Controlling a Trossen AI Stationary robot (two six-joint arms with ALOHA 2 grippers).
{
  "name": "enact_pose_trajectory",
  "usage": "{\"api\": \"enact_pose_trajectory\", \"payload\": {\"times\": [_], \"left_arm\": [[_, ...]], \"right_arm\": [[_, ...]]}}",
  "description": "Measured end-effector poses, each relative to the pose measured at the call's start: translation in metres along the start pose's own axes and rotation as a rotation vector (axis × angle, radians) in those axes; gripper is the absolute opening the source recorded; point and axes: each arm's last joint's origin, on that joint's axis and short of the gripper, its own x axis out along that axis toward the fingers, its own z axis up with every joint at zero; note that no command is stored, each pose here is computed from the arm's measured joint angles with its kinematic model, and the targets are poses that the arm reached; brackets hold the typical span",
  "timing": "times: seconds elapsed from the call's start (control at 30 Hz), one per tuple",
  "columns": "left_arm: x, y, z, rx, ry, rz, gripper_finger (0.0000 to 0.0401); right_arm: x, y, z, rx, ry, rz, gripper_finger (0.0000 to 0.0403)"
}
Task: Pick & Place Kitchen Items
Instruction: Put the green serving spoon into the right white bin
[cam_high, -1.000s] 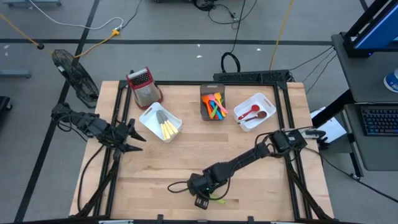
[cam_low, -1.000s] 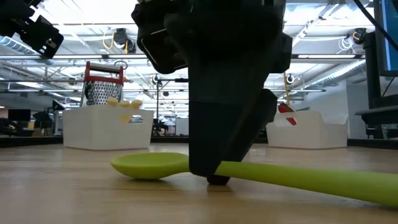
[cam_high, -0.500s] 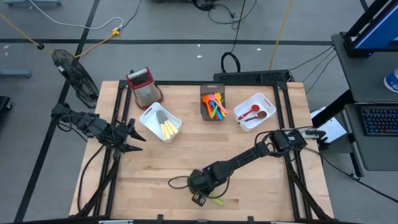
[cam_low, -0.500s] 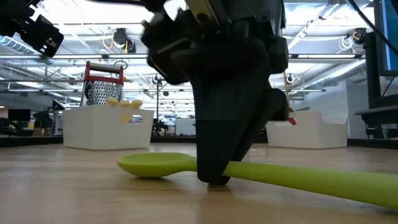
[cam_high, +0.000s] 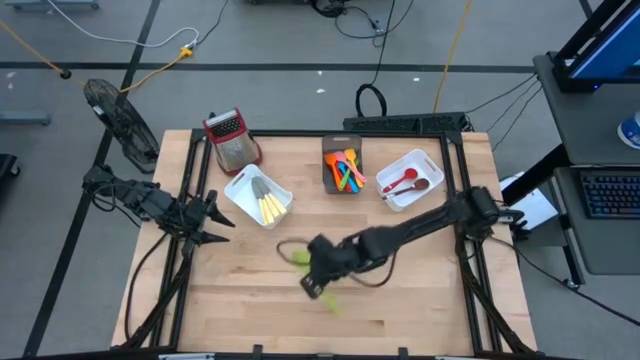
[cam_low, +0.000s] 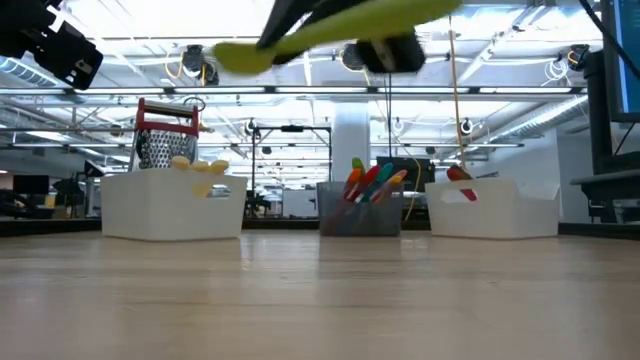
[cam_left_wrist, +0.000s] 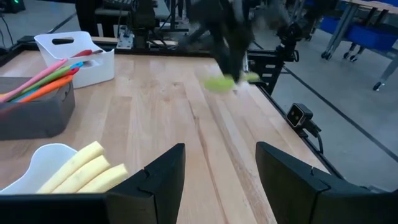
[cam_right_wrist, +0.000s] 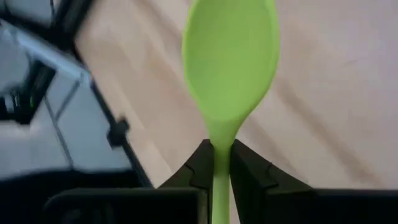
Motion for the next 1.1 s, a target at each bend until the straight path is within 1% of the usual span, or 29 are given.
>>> {"api": "enact_pose_trajectory", "payload": {"times": [0.1, 0.2, 0.33, 0.43, 0.5, 0.63, 0.7, 0.8, 0.97, 1.1], "left_arm": [[0.0, 0.0, 0.0, 0.001, 0.0, 0.0, 0.02], [0.0, 0.0, 0.0, 0.001, 0.0, 0.0, 0.02], [0.0, 0.0, 0.0, 0.001, 0.0, 0.0, 0.02], [0.0, 0.0, 0.0, 0.002, 0.0, 0.0, 0.02], [0.0, 0.0, 0.0, 0.003, 0.0, 0.0, 0.02], [0.0, 0.0, 0.0, 0.019, 0.0, 0.0, 0.02], [0.0, 0.0, 0.0, 0.034, 0.0, 0.0, 0.02], [0.0, 0.0, 0.0, 0.049, -0.005, 0.005, 0.02], [0.0, 0.002, 0.001, 0.057, -0.014, 0.057, 0.02], [0.0, 0.003, 0.001, 0.078, -0.019, 0.096, 0.02]], "right_arm": [[-0.036, 0.001, 0.018, 0.076, -0.137, 0.005, 0.0023], [-0.072, -0.007, 0.028, 0.156, -0.245, -0.061, 0.0023], [-0.112, -0.023, 0.03, 0.281, -0.367, -0.182, 0.0023], [-0.145, -0.036, 0.029, 0.386, -0.481, -0.24, 0.0023], [-0.16, -0.048, 0.025, 0.449, -0.563, -0.266, 0.0023], [-0.177, -0.076, 0.016, 0.576, -0.7, -0.249, 0.0023], [-0.182, -0.094, 0.011, 0.649, -0.729, -0.238, 0.0023], [-0.18, -0.126, 0.001, 0.771, -0.774, -0.228, 0.0023], [-0.182, -0.176, -0.011, 0.944, -0.853, -0.134, 0.0023], [-0.178, -0.212, -0.017, 1.065, -0.943, -0.032, 0.0023]]}}
